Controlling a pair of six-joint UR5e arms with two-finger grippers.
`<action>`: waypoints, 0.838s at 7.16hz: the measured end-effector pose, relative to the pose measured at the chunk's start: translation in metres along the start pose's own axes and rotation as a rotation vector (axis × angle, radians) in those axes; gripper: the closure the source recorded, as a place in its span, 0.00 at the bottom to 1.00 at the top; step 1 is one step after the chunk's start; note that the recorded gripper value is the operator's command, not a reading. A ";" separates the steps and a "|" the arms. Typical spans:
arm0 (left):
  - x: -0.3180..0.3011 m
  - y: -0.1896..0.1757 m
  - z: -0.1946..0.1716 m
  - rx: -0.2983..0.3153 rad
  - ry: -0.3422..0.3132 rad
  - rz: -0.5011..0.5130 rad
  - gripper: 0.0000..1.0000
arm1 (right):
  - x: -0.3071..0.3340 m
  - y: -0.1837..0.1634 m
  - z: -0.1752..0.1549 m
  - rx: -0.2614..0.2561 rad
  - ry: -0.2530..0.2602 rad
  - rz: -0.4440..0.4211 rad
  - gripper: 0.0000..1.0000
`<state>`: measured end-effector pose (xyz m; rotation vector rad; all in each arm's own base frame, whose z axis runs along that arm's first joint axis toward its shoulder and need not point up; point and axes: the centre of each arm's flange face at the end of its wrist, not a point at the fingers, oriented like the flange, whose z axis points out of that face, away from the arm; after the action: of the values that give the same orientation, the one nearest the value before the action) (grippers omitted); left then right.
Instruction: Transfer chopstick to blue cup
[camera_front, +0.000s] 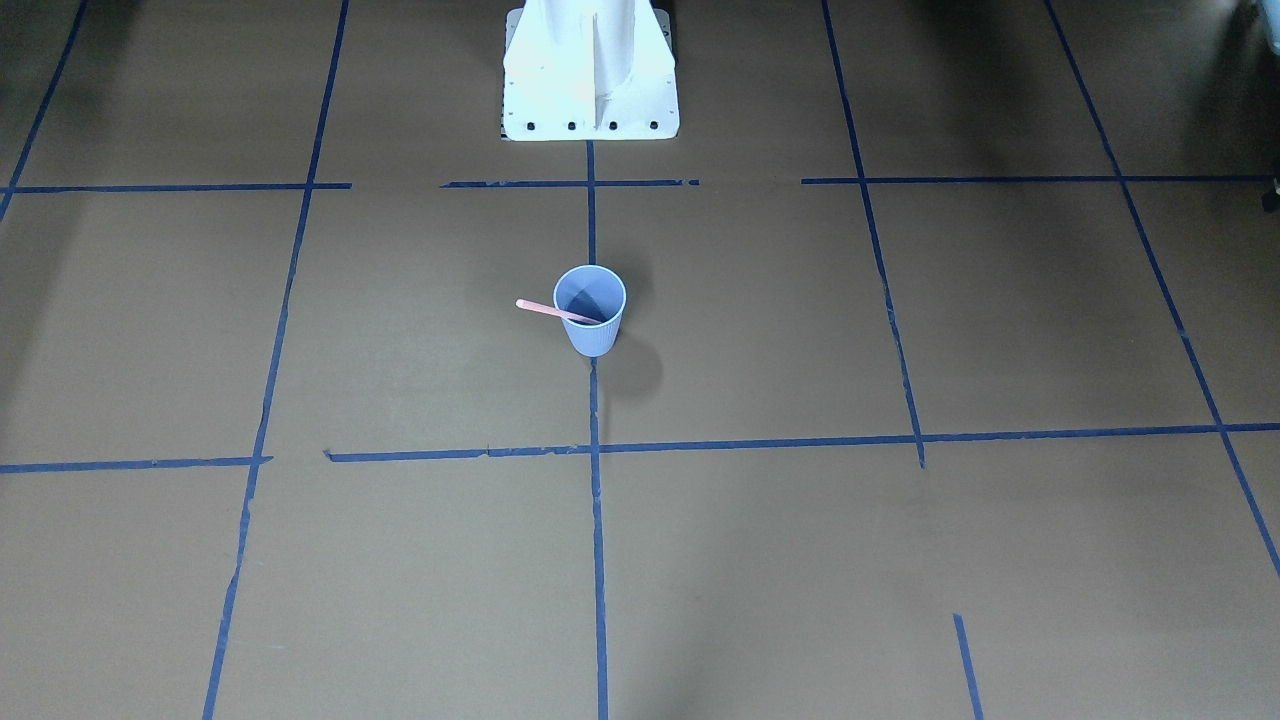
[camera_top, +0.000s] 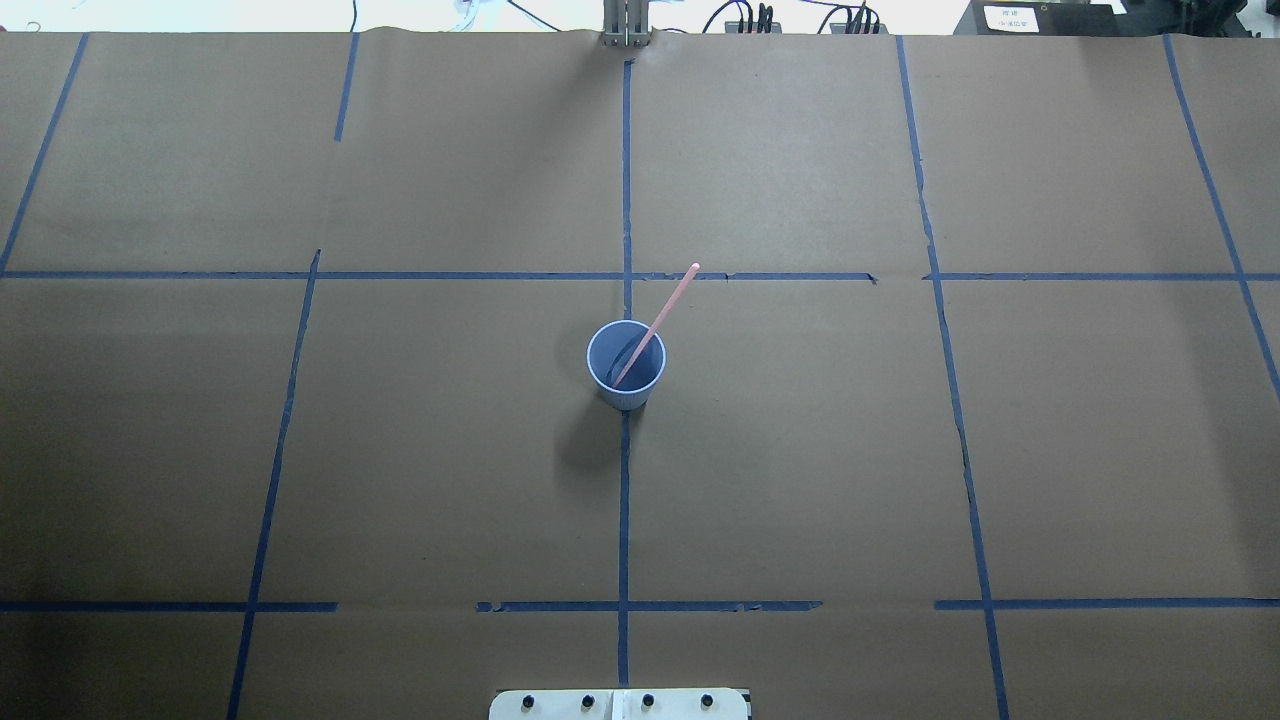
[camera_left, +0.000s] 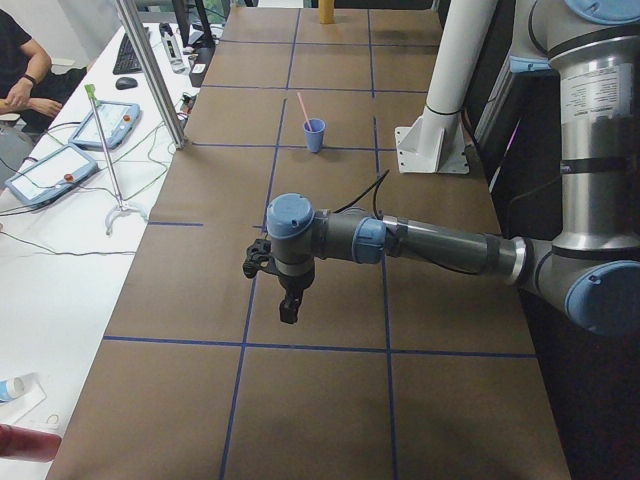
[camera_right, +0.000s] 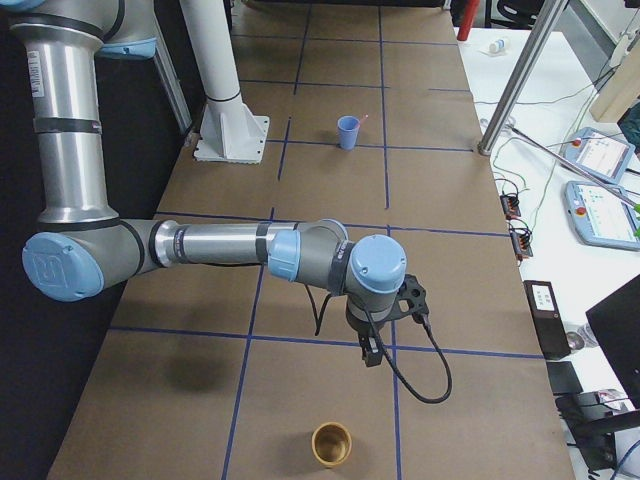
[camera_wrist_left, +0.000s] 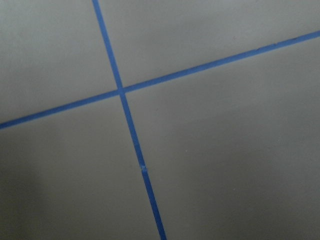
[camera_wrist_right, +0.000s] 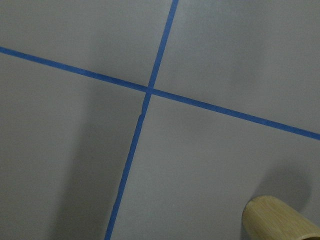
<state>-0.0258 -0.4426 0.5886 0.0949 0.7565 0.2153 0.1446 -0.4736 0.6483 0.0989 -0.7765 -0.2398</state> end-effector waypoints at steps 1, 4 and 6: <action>-0.008 0.001 0.008 -0.015 0.002 -0.030 0.00 | 0.006 0.008 0.011 -0.020 -0.008 0.008 0.00; -0.027 -0.002 0.029 -0.046 0.008 -0.121 0.00 | -0.012 -0.004 0.034 -0.071 -0.003 -0.029 0.00; -0.025 -0.005 0.028 -0.042 0.043 -0.179 0.00 | -0.039 -0.023 0.054 -0.113 0.006 -0.035 0.00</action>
<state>-0.0234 -0.4528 0.6244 -0.0176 0.7986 0.0634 0.0750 -0.4861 0.6560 0.0064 -0.7545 -0.3157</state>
